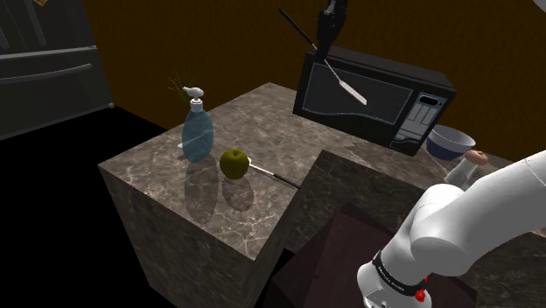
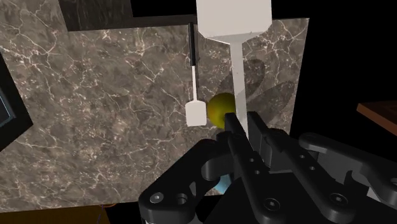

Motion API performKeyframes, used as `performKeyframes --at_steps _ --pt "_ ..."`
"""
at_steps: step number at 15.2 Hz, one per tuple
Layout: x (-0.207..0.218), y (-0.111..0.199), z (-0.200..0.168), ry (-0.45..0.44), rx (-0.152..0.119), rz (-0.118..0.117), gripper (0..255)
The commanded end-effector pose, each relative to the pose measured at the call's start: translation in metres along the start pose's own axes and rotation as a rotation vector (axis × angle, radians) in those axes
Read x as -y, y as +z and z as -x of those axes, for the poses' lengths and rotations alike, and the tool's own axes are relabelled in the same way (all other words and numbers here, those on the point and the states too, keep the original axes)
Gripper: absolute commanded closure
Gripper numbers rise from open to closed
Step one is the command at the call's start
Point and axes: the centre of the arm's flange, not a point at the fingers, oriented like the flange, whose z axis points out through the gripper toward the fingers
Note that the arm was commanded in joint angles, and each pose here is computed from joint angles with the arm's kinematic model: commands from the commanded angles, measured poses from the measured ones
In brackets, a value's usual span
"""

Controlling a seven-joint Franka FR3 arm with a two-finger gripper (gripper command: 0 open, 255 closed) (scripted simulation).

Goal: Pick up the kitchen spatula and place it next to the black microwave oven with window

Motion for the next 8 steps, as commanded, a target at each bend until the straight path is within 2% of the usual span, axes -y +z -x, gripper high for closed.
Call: performKeyframes --at_steps 1,8 --pt "-0.019 0.001 0.016 -0.002 0.000 -0.001 255" --pt "-0.088 -0.003 0.078 -0.002 0.000 -0.001 255"
